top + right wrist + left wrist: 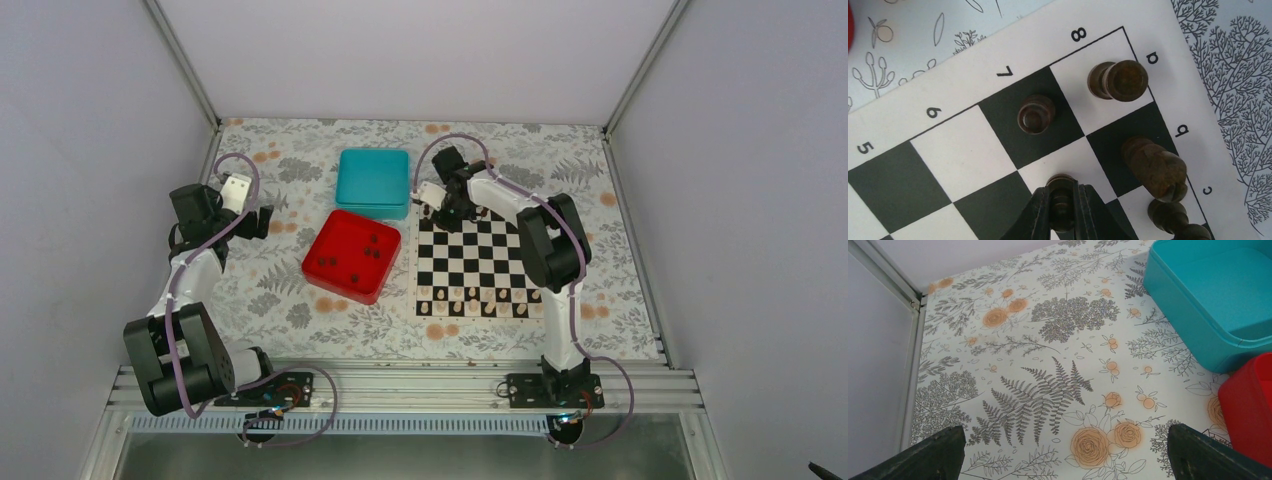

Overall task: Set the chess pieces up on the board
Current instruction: Place the chess piece on the chessboard.

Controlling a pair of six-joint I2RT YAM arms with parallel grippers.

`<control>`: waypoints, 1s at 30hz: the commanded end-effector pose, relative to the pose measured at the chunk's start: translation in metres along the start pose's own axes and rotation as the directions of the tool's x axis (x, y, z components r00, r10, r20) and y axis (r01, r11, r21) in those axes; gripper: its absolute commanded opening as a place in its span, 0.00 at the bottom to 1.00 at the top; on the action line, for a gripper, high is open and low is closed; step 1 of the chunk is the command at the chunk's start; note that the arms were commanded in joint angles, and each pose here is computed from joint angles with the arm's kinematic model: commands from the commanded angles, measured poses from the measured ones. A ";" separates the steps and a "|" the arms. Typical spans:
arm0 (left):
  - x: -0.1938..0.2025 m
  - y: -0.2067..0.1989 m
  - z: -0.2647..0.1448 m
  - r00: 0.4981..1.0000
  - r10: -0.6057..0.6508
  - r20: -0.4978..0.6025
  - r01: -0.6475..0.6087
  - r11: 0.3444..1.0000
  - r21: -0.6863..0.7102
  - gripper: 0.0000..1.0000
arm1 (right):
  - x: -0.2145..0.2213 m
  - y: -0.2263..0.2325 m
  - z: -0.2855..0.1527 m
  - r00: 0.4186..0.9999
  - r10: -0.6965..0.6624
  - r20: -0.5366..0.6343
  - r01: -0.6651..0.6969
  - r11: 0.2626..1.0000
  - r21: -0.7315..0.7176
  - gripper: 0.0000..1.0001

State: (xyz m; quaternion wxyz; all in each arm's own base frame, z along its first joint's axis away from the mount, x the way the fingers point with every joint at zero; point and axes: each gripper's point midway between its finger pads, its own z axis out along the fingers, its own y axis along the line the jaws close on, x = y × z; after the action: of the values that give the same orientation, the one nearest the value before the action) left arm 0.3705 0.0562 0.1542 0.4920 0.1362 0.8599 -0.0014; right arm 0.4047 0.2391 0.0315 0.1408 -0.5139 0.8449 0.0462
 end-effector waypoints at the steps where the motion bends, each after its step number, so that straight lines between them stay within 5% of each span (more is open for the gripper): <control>1: -0.006 0.000 0.001 1.000 -0.010 0.021 0.009 1.000 0.021 1.00 | -0.003 -0.010 0.004 1.000 -0.001 0.007 0.001 1.000 0.021 0.07; 13: -0.007 0.000 0.000 1.000 -0.005 0.025 0.004 1.000 0.020 1.00 | -0.006 -0.011 -0.004 1.000 0.004 0.021 -0.004 1.000 0.026 0.19; 24: -0.009 -0.002 -0.003 1.000 -0.004 0.030 0.003 1.000 0.026 1.00 | -0.045 -0.003 -0.069 0.992 -0.013 0.129 0.011 1.000 0.021 0.22; 30: -0.013 -0.003 -0.007 0.999 0.006 0.048 -0.007 1.000 0.019 1.00 | -0.085 0.039 -0.100 0.981 -0.118 0.156 0.112 0.993 0.045 0.26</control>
State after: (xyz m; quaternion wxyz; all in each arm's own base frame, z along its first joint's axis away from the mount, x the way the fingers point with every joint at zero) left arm 0.3705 0.0545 0.1537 0.4921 0.1383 0.8595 -0.0066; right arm 0.4156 0.2688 0.1058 0.1935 -0.5235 0.8280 0.0534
